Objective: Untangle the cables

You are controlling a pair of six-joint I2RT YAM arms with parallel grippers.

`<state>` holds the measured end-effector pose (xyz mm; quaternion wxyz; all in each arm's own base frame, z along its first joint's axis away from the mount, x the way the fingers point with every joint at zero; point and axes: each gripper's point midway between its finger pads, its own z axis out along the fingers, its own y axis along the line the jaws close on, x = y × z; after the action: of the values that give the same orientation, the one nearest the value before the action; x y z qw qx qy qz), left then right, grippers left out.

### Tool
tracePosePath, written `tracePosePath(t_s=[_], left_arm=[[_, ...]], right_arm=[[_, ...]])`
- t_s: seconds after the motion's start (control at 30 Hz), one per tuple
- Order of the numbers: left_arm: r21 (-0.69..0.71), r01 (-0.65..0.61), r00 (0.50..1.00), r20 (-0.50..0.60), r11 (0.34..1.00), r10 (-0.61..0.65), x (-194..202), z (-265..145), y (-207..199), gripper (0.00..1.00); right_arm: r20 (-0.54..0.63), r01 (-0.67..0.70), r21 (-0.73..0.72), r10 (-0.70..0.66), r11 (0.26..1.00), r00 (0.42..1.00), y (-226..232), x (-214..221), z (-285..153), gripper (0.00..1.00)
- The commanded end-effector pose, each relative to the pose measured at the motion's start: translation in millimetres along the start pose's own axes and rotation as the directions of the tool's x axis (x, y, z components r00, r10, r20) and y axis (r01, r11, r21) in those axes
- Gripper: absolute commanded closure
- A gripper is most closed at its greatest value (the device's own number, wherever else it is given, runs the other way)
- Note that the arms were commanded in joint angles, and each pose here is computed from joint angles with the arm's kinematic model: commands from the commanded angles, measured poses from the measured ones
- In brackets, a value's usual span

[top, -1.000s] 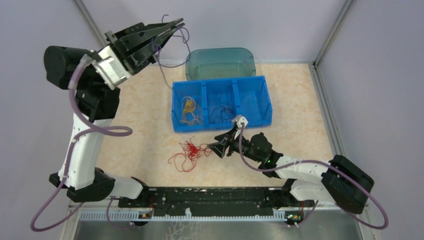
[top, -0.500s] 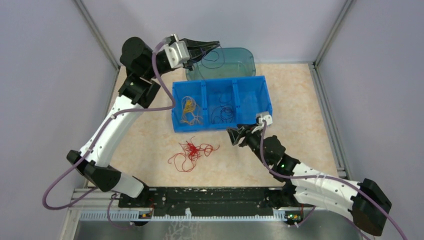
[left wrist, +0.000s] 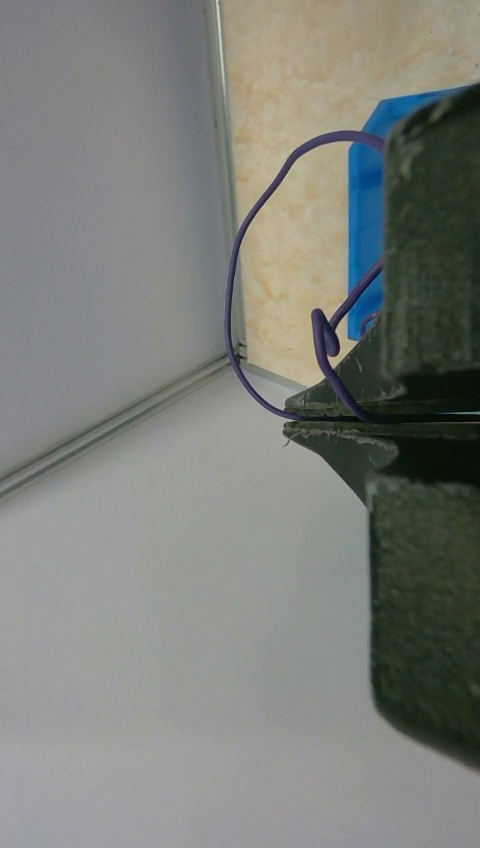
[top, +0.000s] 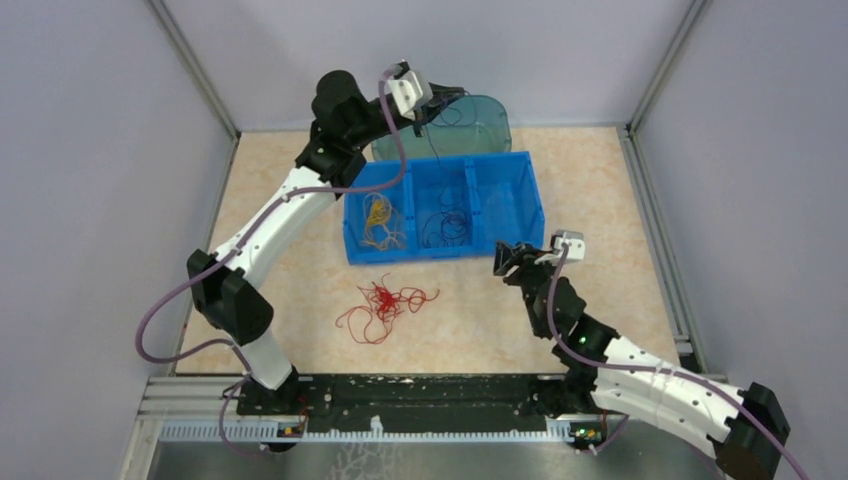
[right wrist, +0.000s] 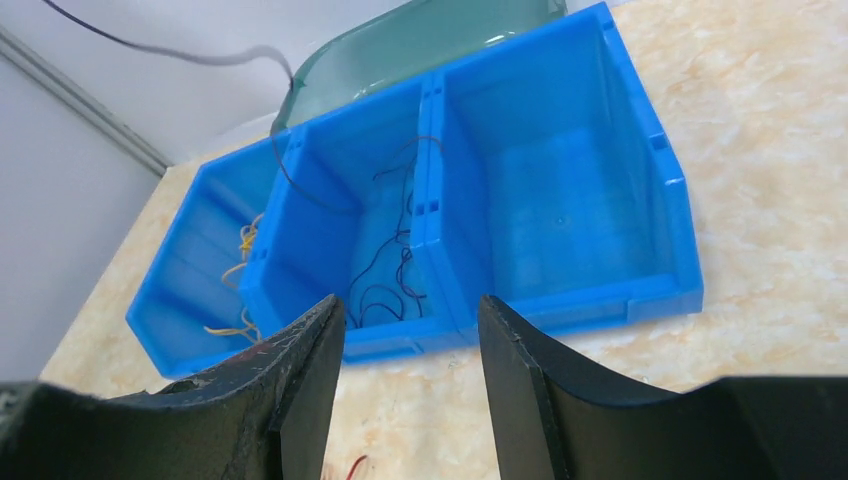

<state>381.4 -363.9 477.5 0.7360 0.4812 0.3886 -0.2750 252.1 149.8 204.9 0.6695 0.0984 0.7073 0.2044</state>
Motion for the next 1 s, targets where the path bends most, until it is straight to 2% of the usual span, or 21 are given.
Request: tracePosePath(t_s=[0.0, 0.23, 0.43, 0.6, 0.67, 0.83, 0.97], left_arm=[[-0.063, 0.017, 1.0, 0.006, 0.998, -0.017, 9.8, 13.0, 15.9, 1.0], [-0.083, 0.055, 0.996, -0.062, 0.995, -0.06, 52.1, 10.7, 7.8, 1.0], [-0.147, -0.044, 0.991, -0.134, 0.988, 0.024, 70.1, -4.8, 31.6, 1.0], [-0.255, -0.119, 0.986, -0.143, 0.96, 0.085, 53.1, -32.1, 70.8, 1.0], [-0.271, -0.109, 0.989, -0.129, 0.956, 0.076, 42.4, -39.3, 77.3, 1.0], [-0.22, -0.044, 0.996, -0.08, 0.975, 0.027, 25.9, -42.1, 61.8, 1.0], [-0.184, -0.006, 1.0, -0.003, 0.983, 0.005, -6.5, -39.2, 54.5, 1.0]], right_arm=[[0.048, -0.007, 0.059, 0.004, 0.998, 0.999, -8.0, -14.7, 2.7, 0.48], [0.074, -0.011, 0.053, 0.007, 0.999, 0.997, -4.6, -27.0, 2.0, 0.51], [0.076, 0.026, 0.073, -0.031, 0.997, 0.997, -9.4, -25.1, 5.0, 0.49], [0.061, 0.015, 0.058, -0.018, 0.998, 0.998, -6.7, -24.0, 7.9, 0.48], [0.056, 0.006, 0.053, -0.009, 0.999, 0.998, -6.2, -25.1, 9.1, 0.48], [0.043, 0.007, 0.053, -0.009, 0.999, 0.999, -5.5, -24.9, 11.1, 0.48], [0.035, 0.01, 0.05, -0.012, 0.999, 0.999, -4.3, -23.8, 11.5, 0.48]])
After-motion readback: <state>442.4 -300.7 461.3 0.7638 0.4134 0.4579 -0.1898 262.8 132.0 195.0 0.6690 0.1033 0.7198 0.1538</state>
